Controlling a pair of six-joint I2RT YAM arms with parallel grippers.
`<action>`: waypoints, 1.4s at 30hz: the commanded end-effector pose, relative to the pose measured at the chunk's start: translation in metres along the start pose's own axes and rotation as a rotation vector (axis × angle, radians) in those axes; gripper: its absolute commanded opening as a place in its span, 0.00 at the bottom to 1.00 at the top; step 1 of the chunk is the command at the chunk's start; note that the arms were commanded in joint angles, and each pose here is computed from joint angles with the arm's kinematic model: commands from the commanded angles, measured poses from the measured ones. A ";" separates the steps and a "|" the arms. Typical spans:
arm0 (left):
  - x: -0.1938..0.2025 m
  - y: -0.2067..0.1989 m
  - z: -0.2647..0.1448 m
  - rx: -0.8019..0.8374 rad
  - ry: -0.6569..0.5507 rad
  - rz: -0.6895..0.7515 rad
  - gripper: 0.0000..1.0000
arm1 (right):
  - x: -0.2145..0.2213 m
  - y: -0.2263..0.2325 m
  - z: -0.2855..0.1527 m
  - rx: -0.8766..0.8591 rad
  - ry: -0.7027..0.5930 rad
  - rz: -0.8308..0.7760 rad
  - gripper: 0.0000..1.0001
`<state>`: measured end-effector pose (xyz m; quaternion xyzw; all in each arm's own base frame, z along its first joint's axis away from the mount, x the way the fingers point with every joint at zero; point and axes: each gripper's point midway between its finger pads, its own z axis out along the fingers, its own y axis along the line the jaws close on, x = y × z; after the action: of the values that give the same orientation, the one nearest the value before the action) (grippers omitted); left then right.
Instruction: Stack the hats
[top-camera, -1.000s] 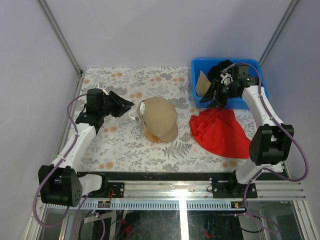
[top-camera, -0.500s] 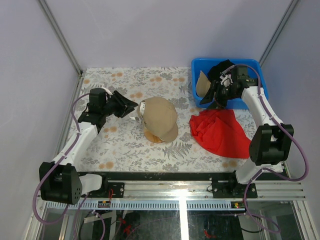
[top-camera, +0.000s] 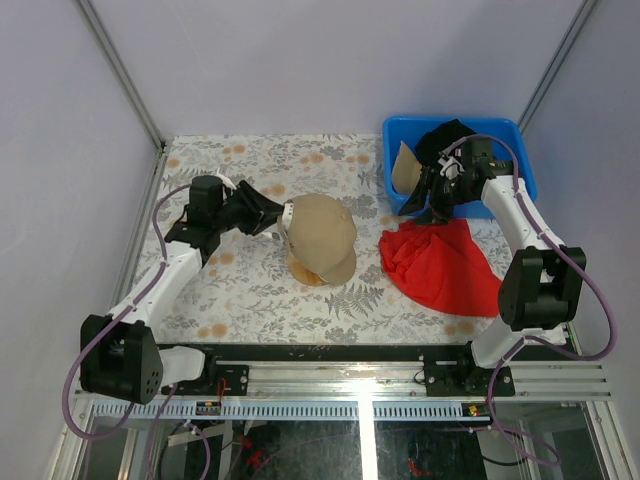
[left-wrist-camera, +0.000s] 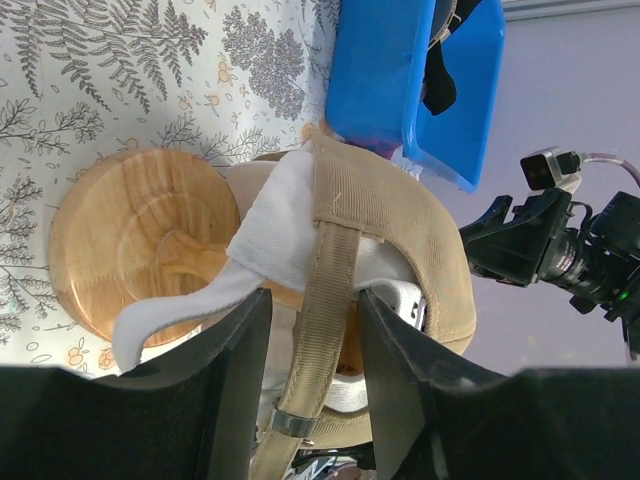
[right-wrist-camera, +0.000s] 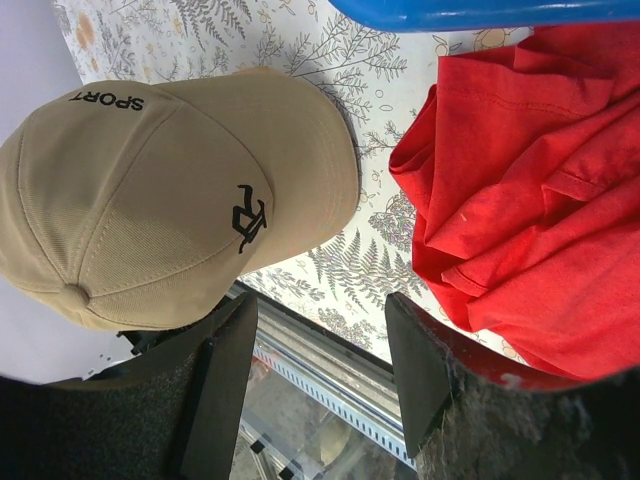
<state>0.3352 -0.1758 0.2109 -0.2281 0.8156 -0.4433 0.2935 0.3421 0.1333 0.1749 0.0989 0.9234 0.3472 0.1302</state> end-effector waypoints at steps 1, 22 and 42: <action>-0.003 -0.020 0.009 0.056 -0.007 0.041 0.35 | 0.001 0.008 -0.010 -0.024 -0.021 -0.030 0.61; 0.005 0.044 0.020 -0.085 -0.037 -0.001 0.00 | 0.047 -0.012 0.006 -0.064 0.061 0.021 0.61; 0.028 0.104 0.013 -0.199 0.009 -0.007 0.00 | -0.011 0.009 -0.017 -0.016 -0.156 -0.072 0.60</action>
<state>0.3172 -0.1602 0.1190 -0.2622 0.8469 -0.3858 0.2553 0.3083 0.1367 0.1525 0.1003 0.9196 0.3622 0.1144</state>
